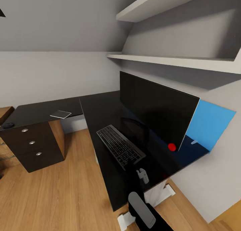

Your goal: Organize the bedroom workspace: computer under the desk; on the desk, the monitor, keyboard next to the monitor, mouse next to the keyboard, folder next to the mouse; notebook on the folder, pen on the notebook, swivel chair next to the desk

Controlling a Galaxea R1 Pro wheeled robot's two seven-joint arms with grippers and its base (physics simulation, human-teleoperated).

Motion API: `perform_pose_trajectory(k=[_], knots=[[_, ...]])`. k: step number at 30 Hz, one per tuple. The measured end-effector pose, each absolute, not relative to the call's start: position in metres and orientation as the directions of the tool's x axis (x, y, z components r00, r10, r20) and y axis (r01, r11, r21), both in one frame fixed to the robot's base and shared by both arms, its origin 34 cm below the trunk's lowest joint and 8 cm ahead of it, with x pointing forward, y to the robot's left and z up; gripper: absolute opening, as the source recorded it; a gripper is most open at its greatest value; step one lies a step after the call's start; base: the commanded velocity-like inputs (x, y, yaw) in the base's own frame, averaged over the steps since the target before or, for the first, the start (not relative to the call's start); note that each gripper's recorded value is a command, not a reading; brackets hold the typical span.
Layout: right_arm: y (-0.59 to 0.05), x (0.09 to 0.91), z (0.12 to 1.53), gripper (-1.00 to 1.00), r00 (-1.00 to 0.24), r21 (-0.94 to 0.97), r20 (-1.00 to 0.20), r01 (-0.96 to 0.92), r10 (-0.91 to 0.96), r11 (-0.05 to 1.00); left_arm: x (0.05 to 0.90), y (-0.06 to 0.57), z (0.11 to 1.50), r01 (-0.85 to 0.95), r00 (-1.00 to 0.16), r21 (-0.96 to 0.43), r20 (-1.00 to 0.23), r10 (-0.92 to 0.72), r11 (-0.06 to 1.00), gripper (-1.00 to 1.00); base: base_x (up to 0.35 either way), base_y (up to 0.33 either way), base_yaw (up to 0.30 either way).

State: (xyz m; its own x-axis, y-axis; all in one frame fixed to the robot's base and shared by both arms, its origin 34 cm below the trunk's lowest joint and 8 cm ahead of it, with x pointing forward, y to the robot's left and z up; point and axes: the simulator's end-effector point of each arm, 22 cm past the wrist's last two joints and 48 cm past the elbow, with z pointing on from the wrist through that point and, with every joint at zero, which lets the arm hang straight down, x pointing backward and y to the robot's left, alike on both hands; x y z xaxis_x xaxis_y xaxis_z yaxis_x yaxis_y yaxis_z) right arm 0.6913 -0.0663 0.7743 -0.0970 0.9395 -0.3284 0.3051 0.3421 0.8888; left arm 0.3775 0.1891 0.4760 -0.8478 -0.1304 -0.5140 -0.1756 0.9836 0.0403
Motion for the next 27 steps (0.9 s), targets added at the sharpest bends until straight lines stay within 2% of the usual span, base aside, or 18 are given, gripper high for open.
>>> perform_pose_trajectory(k=[9,18,27], knots=[[-0.0682,0.692,0.7743,-1.0,-0.094,0.888,-0.33,0.306,0.939,0.343,0.3775,0.189,0.4759,-0.176,-0.848,0.04,-0.514,-0.131,0.984,1.0,0.257,0.19,0.0],[-0.0674,0.6897,0.7681,-1.0,-0.065,0.907,-0.209,0.361,0.976,0.218,0.3777,0.1882,0.4759,-0.175,-0.848,0.039,-0.514,-0.13,0.984,1.0,0.058,0.11,0.0],[-0.0678,0.6891,0.7646,-1.0,-0.062,0.911,-0.2,0.356,0.978,0.209,0.3776,0.1877,0.4759,-0.175,-0.848,0.039,-0.514,-0.13,0.984,1.0,0.007,0.014,0.0]])
